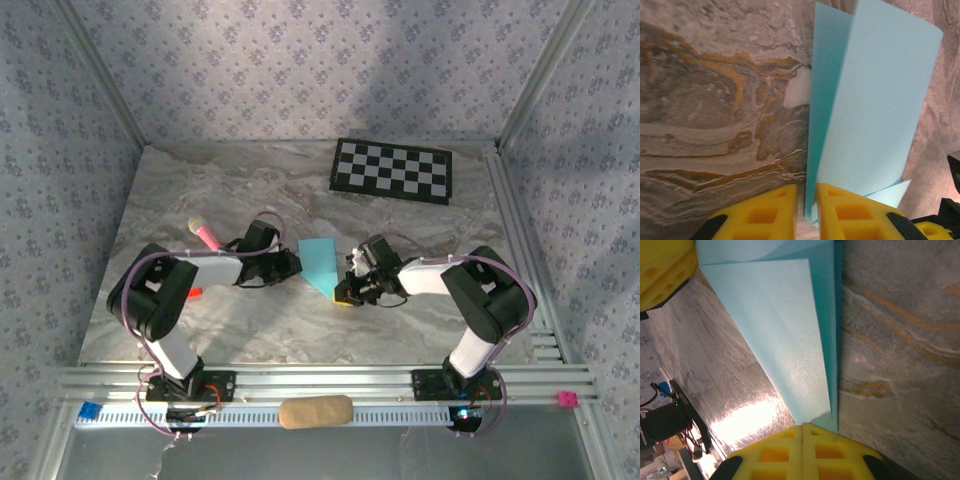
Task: Fold a paper plane with a square sheet of paper (pick it up from the middle)
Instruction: Third fold the triangle at the center of the table, then fourth fold the wing at the center of the table.
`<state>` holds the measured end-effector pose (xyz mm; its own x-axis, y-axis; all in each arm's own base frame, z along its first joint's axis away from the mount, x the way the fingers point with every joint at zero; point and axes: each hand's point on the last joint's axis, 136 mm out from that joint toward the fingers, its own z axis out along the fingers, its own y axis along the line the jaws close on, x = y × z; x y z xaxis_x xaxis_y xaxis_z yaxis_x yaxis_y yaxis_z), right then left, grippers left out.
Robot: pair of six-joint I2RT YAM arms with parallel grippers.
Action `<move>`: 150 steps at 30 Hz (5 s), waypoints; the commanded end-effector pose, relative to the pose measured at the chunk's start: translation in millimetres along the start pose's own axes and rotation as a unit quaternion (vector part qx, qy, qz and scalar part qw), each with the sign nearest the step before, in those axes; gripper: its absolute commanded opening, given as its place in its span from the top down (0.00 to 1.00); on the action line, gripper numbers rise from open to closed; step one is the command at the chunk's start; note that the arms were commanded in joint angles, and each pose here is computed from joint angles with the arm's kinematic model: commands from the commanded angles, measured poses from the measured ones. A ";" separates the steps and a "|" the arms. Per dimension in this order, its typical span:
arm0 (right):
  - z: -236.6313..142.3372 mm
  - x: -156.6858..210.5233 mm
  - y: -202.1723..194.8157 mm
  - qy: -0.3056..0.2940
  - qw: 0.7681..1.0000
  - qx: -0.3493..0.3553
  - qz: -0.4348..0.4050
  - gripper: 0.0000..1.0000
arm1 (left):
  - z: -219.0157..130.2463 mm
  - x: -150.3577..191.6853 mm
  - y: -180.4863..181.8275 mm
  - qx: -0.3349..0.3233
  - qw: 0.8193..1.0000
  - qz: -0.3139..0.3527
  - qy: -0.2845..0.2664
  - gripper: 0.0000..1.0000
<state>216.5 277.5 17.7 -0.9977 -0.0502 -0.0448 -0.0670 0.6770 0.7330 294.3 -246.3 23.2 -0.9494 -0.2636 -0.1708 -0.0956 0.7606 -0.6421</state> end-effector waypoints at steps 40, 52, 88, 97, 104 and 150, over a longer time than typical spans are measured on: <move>-25.1 -76.7 13.0 -0.098 0.994 0.043 -0.026 0.74 | -26.8 -13.7 -26.7 0.076 0.997 -0.027 0.014 0.58; -24.3 -77.3 14.3 -0.086 0.996 0.021 -0.028 0.89 | -19.9 -19.5 -29.0 0.082 0.996 -0.041 0.024 0.57; -58.5 -73.3 49.4 -0.113 0.986 -0.101 -0.065 0.96 | -2.7 -25.3 -41.2 0.102 0.992 -0.048 0.052 0.55; -60.8 -72.8 49.5 -0.116 0.985 -0.106 -0.065 0.96 | 5.5 -26.7 -46.7 0.108 0.991 -0.047 0.055 0.57; -60.8 -71.5 45.9 -0.117 0.986 -0.104 -0.062 0.96 | 9.8 -28.3 -50.6 0.116 0.991 -0.048 0.055 0.65; -78.0 -21.2 29.3 -0.282 0.787 0.262 -0.483 0.56 | -13.4 -3.5 -79.9 0.074 0.991 -0.105 -0.043 0.95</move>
<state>225.9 238.1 87.8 -0.4107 -0.4335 -0.8021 -0.6728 0.7379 -0.0543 301.1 -298.1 75.3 -0.8919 -0.4453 -0.0787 -0.2299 0.5964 -0.7690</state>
